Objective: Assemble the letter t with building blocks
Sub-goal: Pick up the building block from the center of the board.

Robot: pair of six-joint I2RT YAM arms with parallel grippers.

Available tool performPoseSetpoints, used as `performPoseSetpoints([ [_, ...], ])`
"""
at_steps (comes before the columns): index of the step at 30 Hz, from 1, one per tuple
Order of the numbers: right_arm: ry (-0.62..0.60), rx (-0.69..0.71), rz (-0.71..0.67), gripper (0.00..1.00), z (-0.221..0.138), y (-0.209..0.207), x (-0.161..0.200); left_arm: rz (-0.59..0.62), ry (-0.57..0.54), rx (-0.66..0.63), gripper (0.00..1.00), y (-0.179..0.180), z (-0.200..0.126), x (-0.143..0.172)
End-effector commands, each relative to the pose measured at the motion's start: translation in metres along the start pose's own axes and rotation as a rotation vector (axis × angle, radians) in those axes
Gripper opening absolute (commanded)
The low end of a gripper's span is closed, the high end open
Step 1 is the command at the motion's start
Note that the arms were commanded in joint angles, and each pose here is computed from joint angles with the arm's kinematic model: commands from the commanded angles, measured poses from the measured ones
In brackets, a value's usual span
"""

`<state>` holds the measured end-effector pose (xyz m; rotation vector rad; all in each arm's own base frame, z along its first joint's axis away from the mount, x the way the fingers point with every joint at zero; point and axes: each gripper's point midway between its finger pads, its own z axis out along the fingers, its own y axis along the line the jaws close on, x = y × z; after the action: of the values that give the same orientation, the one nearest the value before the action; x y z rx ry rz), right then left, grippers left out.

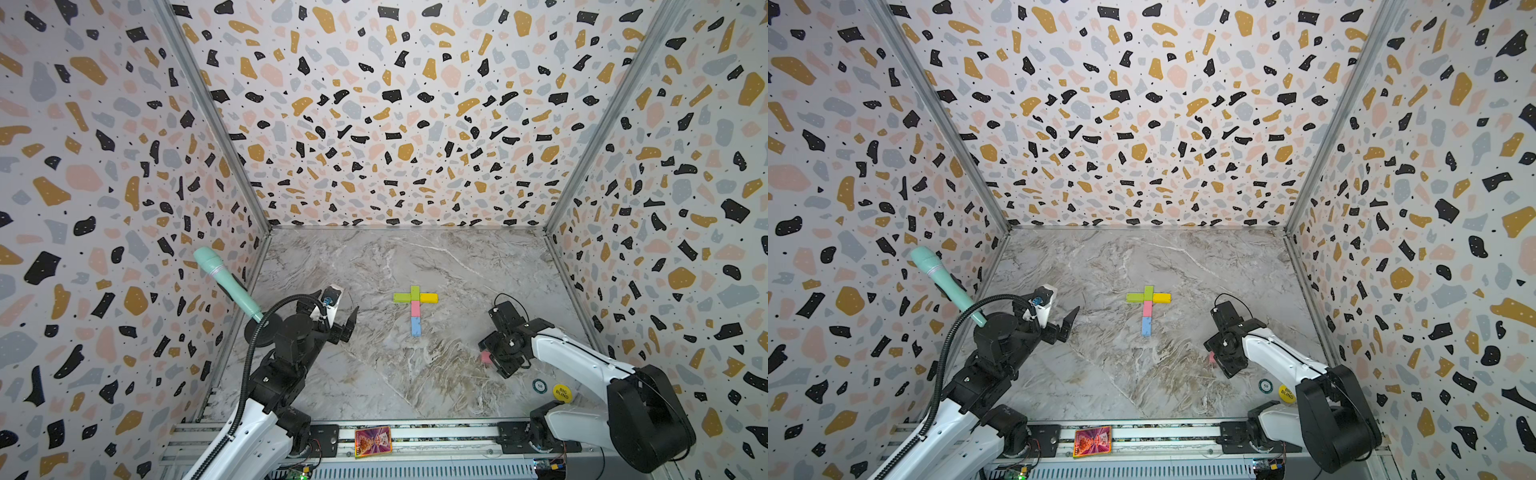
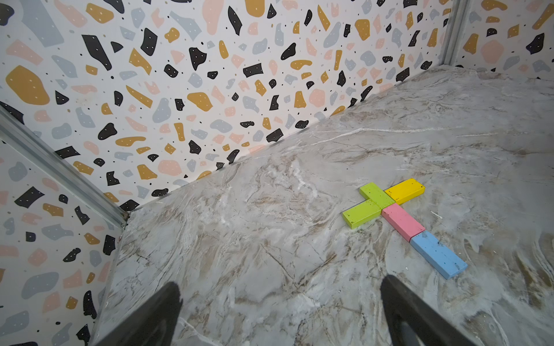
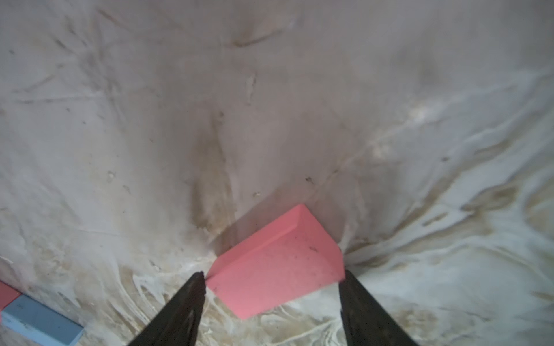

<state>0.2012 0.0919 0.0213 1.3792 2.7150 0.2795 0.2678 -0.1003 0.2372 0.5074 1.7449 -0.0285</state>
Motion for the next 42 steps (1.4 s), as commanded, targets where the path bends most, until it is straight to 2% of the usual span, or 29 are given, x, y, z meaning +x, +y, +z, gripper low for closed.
performPoseSetpoints([
  [1, -0.022, 0.020, -0.021, 0.71, 0.000, 0.002, -0.009, 0.005, -0.035, -0.005, 0.99, 0.001, -0.002, -0.007],
  [8, -0.035, 0.030, -0.046, 0.61, 0.001, 0.003, -0.016, 0.005, -0.031, -0.006, 0.99, 0.001, -0.001, -0.006],
  [11, -0.036, 0.038, -0.100, 0.56, 0.003, 0.005, -0.017, 0.005, -0.033, -0.005, 0.99, 0.001, -0.001, -0.007],
  [19, 0.027, 0.106, -0.396, 0.31, 0.016, 0.019, -0.015, 0.006, -0.030, -0.005, 0.99, 0.001, -0.001, -0.006],
  [23, 0.008, 0.120, -0.545, 0.24, 0.013, 0.033, -0.015, 0.004, -0.029, -0.004, 0.99, 0.000, -0.001, -0.006],
  [28, -0.047, 0.151, -0.707, 0.10, -0.001, 0.052, -0.020, 0.009, -0.024, -0.004, 0.99, 0.001, 0.000, -0.006],
  [34, -0.077, 0.096, -0.863, 0.08, -0.019, 0.083, -0.019, 0.008, -0.030, -0.003, 0.99, 0.000, -0.001, -0.007],
  [42, -0.074, 0.031, -1.139, 0.09, -0.028, 0.129, -0.004, 0.009, -0.031, -0.003, 0.99, 0.000, 0.000, -0.007],
])
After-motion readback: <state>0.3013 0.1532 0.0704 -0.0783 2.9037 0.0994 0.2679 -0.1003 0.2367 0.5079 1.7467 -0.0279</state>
